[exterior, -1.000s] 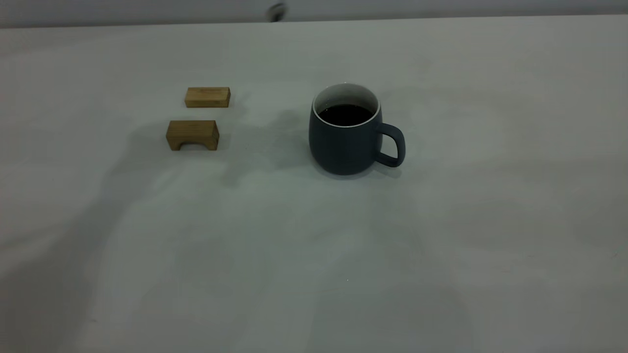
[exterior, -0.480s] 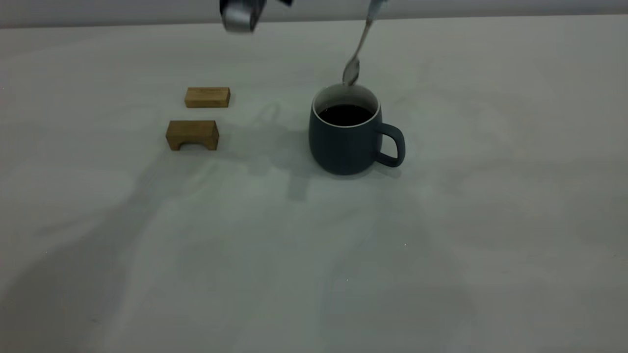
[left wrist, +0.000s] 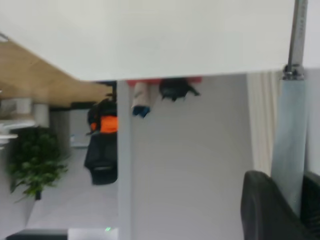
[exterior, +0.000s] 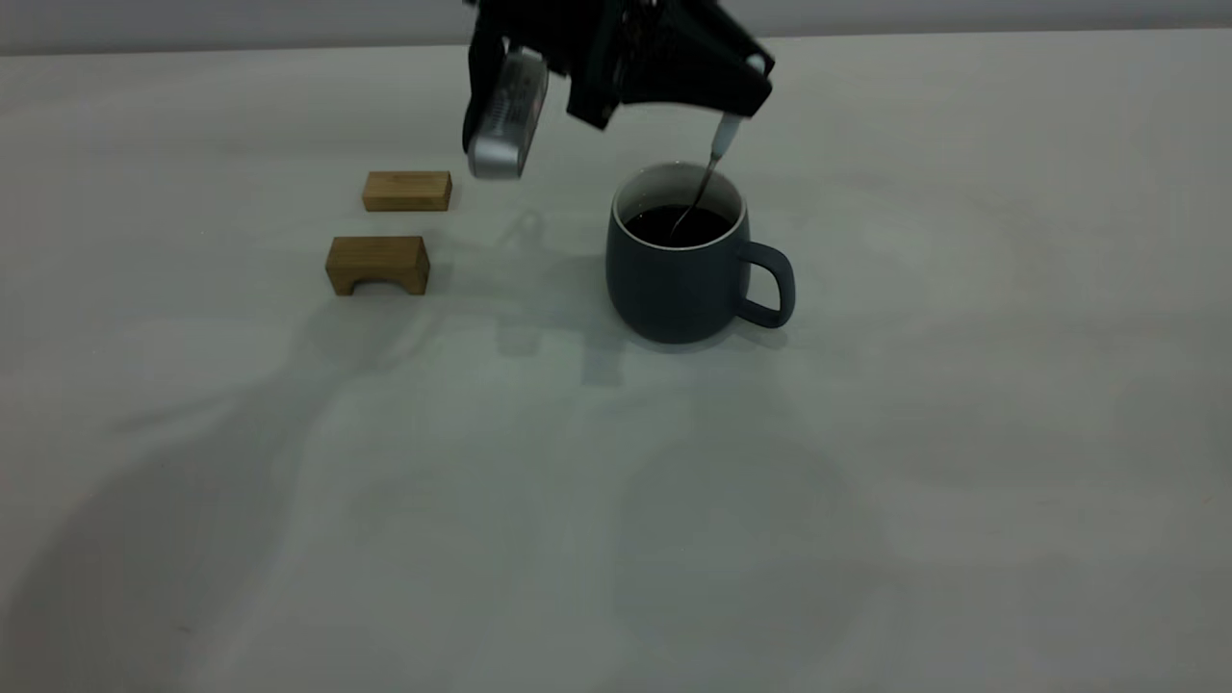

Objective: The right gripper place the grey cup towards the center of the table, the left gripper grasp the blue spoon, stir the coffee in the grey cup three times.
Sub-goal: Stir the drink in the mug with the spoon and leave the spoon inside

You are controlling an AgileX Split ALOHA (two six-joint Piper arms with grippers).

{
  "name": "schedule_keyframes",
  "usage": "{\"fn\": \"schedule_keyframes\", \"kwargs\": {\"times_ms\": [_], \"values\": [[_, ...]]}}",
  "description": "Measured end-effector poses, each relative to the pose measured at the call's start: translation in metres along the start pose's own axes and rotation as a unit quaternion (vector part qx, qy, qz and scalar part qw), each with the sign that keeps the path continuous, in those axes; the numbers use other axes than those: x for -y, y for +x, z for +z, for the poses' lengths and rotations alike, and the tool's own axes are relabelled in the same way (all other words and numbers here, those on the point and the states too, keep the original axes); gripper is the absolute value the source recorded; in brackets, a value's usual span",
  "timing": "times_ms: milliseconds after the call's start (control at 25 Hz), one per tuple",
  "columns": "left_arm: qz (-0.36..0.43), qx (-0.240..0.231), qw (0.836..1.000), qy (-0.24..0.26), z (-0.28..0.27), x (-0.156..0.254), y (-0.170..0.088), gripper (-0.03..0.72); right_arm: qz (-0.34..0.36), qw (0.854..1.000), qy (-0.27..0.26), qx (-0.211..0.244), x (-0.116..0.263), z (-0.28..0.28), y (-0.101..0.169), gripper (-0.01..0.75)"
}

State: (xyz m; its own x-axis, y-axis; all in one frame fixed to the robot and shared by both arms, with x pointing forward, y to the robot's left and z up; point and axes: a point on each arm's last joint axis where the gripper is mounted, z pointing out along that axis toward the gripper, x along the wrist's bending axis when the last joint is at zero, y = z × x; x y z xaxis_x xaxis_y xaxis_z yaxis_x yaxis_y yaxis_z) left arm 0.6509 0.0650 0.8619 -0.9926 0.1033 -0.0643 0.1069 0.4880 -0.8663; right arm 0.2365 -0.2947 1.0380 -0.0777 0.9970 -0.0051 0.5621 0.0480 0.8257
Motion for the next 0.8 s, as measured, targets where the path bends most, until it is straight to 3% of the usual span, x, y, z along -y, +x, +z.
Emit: {"fn": "schedule_keyframes", "kwargs": {"times_ms": [160,320,640,800], "values": [[-0.001,0.018,1.0,-0.021,0.005,-0.012,-0.003,0.166,0.0,1.0,0.0,0.0,0.0,0.0,0.0,0.587],[0.05,0.041,0.997,-0.032,0.004,-0.014,-0.007,0.166,0.0,1.0,0.0,0.0,0.0,0.0,0.0,0.587],[0.027,0.031,0.997,0.059,0.013,-0.014,-0.003,0.166,0.0,1.0,0.0,0.0,0.0,0.0,0.0,0.587],[-0.01,0.012,0.998,0.064,0.016,-0.017,0.0,0.166,0.0,1.0,0.0,0.0,0.0,0.0,0.0,0.587]]}}
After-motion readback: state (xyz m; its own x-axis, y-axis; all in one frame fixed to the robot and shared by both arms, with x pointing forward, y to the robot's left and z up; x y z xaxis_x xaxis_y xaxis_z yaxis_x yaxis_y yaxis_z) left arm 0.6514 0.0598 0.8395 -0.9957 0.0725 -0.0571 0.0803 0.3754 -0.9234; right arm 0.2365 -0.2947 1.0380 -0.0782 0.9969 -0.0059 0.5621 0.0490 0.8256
